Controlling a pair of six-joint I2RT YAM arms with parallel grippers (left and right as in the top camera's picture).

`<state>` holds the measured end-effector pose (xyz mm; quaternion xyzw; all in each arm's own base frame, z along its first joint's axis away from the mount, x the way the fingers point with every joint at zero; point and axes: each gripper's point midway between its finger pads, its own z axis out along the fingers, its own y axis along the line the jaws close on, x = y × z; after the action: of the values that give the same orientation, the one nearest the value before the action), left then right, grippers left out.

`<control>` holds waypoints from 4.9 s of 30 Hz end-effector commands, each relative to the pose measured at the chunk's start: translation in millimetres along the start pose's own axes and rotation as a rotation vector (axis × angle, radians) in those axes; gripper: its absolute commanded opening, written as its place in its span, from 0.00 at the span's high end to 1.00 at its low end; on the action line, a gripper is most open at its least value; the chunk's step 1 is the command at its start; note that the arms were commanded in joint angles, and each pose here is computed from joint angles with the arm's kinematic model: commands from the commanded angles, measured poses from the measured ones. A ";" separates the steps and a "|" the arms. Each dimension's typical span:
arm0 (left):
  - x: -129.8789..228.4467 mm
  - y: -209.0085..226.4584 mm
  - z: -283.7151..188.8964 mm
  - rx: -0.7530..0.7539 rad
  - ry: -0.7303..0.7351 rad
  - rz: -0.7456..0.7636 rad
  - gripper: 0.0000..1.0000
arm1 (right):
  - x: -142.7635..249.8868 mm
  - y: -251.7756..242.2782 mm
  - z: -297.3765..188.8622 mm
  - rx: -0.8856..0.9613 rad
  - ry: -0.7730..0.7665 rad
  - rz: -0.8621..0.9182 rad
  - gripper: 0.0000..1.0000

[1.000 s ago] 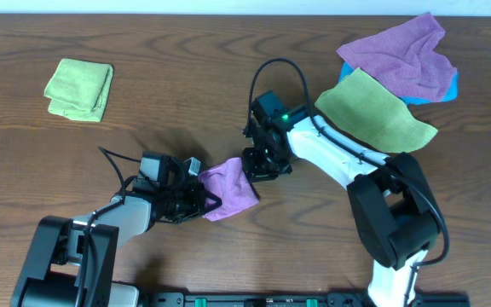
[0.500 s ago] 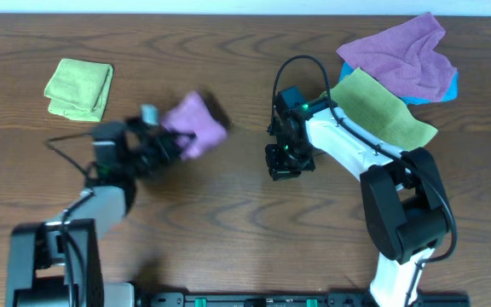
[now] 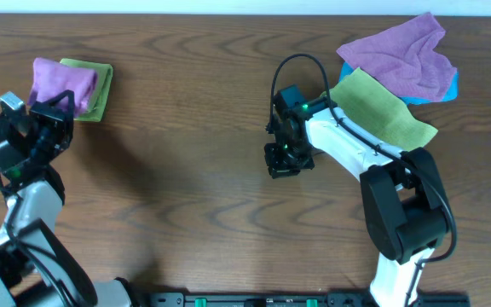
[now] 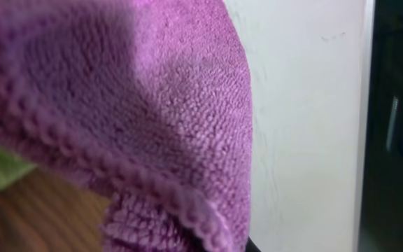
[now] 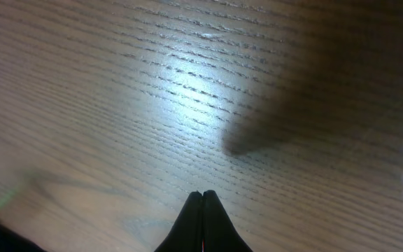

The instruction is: Fold the cloth

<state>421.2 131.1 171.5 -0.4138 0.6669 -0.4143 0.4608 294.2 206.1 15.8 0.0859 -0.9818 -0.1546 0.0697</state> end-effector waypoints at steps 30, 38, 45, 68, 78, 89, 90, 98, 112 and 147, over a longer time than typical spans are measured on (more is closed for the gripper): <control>-17.9 75.2 110.3 -0.097 0.151 -0.196 0.94 | 10.6 19.8 8.1 0.011 0.022 -0.052 0.98; -39.1 81.7 92.4 -0.076 0.142 -0.220 0.94 | 11.6 19.5 8.1 0.012 0.026 -0.050 0.99; -32.1 78.3 91.8 -0.060 0.181 -0.224 0.94 | 10.0 21.1 8.1 0.006 0.020 -0.034 0.99; -37.2 74.5 58.0 -0.092 0.234 -0.288 0.05 | 15.3 32.9 12.4 0.002 0.028 -0.070 0.98; -12.7 72.1 -25.4 -0.377 0.287 -0.193 0.05 | 28.7 38.2 1.8 -0.004 0.066 -0.072 0.98; 45.3 -20.0 -119.9 -0.446 0.374 0.243 0.05 | 43.4 45.1 -120.8 0.087 -0.203 -0.142 0.99; 48.7 -34.0 -126.0 -0.425 0.357 0.285 0.05 | 47.1 46.9 -133.1 0.082 -0.239 -0.151 0.98; 136.2 -124.7 -191.7 -0.219 0.374 0.777 0.05 | 106.4 45.8 -220.9 0.102 -0.516 -0.225 0.99; 249.0 -94.5 -291.3 -0.025 0.627 1.145 0.04 | 186.0 19.7 -164.9 -0.008 -0.643 -0.203 0.81; 227.6 -73.8 -237.3 0.025 0.442 1.521 0.05 | 182.2 25.2 -154.8 -0.070 -0.638 -0.117 0.01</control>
<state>144.1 -82.9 257.7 0.2518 0.8293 -0.1364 0.4797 139.5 149.5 191.1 0.0895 -0.9408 -0.2102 -0.2504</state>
